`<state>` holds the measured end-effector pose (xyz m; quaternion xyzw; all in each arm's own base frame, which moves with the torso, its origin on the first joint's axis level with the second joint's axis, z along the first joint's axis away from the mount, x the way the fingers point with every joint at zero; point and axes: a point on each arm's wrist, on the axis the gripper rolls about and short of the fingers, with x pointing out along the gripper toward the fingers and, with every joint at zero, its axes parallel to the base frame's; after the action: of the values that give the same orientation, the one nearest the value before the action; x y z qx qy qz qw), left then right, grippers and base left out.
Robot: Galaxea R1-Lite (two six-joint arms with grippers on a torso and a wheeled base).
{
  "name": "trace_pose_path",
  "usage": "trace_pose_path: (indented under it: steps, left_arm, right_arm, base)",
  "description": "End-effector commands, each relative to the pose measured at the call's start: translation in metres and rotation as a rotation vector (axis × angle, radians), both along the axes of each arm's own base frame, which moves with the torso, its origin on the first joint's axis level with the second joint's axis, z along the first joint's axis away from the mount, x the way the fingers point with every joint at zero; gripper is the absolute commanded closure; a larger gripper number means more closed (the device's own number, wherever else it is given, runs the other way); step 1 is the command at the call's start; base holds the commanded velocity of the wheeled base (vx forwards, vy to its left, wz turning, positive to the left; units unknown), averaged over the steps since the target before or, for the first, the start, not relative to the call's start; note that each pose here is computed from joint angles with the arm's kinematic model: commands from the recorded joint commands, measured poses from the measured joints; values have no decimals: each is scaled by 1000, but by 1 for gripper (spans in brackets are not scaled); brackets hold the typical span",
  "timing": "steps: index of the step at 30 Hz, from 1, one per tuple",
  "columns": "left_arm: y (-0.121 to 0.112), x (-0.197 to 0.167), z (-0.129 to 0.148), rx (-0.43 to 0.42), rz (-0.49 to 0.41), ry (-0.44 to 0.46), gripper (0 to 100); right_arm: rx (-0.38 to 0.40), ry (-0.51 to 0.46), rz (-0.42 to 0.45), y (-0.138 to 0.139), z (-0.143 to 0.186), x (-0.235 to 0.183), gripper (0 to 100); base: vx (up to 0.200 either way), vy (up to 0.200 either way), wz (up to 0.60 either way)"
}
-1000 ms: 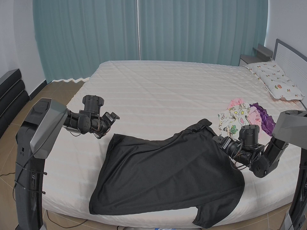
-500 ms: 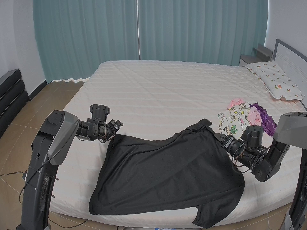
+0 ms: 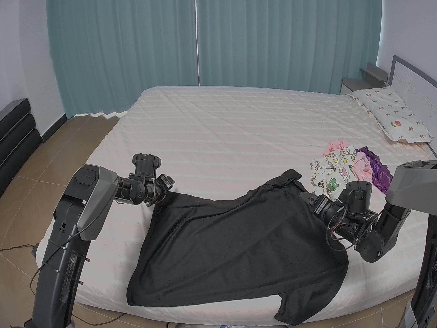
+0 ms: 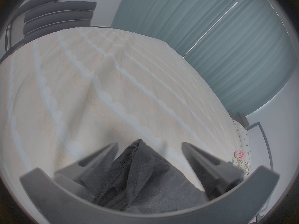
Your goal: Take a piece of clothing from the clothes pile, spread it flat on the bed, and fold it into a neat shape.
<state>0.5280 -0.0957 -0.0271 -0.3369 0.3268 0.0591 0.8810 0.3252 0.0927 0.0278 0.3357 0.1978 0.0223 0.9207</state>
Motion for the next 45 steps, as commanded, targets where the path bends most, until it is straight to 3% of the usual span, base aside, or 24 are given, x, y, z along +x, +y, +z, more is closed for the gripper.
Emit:
trace_pose_path:
  steps: [1, 9, 21, 34, 45]
  left_arm:
    - [0, 0, -7, 15, -5, 8, 100]
    - [2, 3, -7, 50, 51, -9, 100]
    - [26, 9, 1, 65, 159, -61, 100]
    - [43, 11, 1, 86, 215, -65, 100]
    - [57, 16, 7, 76, 243, -130, 100]
  right_arm:
    - [1, -4, -4, -1, 0, 1, 0]
    - [1, -1, -12, -3, 0, 1, 0]
    - [0, -7, -30, -8, 1, 0, 0]
    - [0, -9, -33, -8, 1, 0, 0]
    - [0, -9, -39, -10, 1, 1, 0]
  base:
    - [0, 0, 0]
    - [0, 0, 0]
    - [0, 0, 0]
    - [0, 0, 0]
    - [0, 0, 0]
